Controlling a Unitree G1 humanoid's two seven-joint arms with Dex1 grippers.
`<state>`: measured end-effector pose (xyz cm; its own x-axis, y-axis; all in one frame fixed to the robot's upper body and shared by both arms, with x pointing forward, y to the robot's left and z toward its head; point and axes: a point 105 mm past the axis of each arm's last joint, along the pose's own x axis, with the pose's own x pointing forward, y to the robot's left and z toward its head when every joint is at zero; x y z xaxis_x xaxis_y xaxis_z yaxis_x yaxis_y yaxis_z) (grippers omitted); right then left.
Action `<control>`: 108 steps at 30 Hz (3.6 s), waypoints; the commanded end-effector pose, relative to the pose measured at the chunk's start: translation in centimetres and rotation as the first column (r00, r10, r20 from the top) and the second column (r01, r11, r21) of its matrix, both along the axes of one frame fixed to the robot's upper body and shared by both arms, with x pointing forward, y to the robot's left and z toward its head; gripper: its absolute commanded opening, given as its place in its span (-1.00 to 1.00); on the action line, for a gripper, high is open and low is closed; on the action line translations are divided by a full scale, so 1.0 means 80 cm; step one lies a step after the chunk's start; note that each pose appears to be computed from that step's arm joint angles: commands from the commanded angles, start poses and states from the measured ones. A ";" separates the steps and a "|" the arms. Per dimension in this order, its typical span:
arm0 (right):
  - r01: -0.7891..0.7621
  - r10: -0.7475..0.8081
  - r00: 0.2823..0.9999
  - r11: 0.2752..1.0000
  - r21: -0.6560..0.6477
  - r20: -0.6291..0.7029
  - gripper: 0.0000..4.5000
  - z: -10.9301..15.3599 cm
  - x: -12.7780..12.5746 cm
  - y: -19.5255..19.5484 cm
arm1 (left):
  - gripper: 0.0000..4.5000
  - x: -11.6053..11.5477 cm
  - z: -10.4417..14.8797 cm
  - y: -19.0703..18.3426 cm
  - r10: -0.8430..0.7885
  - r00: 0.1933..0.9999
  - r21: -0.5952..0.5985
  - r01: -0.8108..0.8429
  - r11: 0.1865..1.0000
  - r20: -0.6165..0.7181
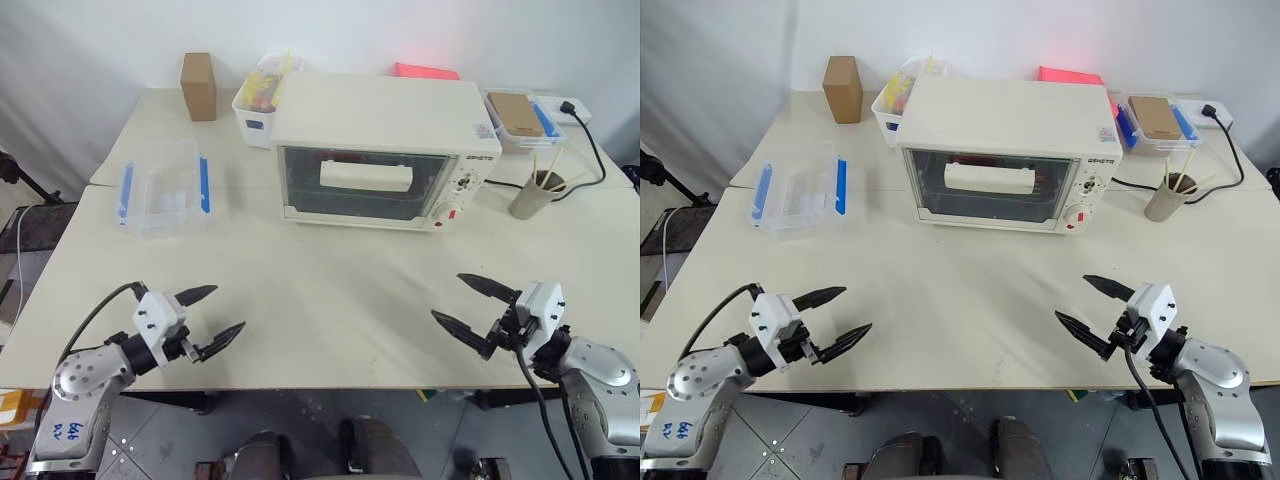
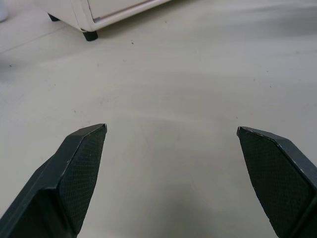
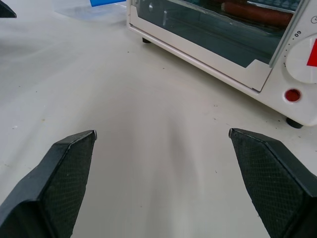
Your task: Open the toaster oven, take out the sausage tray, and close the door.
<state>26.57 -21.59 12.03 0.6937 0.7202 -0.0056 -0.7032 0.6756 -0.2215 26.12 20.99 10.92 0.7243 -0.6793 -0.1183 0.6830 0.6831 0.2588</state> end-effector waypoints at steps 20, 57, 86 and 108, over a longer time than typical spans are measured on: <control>-0.137 0.127 0.990 0.966 0.217 0.061 1.00 0.120 0.103 0.088 | 0.99 0.025 0.108 -0.043 -0.283 0.958 -0.357 0.283 0.890 0.053; -0.339 0.391 0.867 0.917 -0.211 0.309 1.00 0.076 0.041 0.125 | -0.98 0.171 0.155 -0.094 -0.155 0.969 -0.525 0.235 0.818 0.192; 0.226 -0.124 0.940 0.926 -0.304 0.319 1.00 0.057 -0.008 0.012 | -0.98 0.132 0.041 -0.114 -0.397 0.917 -0.202 0.395 0.896 0.031; 0.424 -0.102 0.779 0.812 -0.400 0.618 1.00 0.106 0.208 0.171 | 0.99 0.056 0.071 -0.062 -0.141 0.981 -0.363 0.180 0.914 0.130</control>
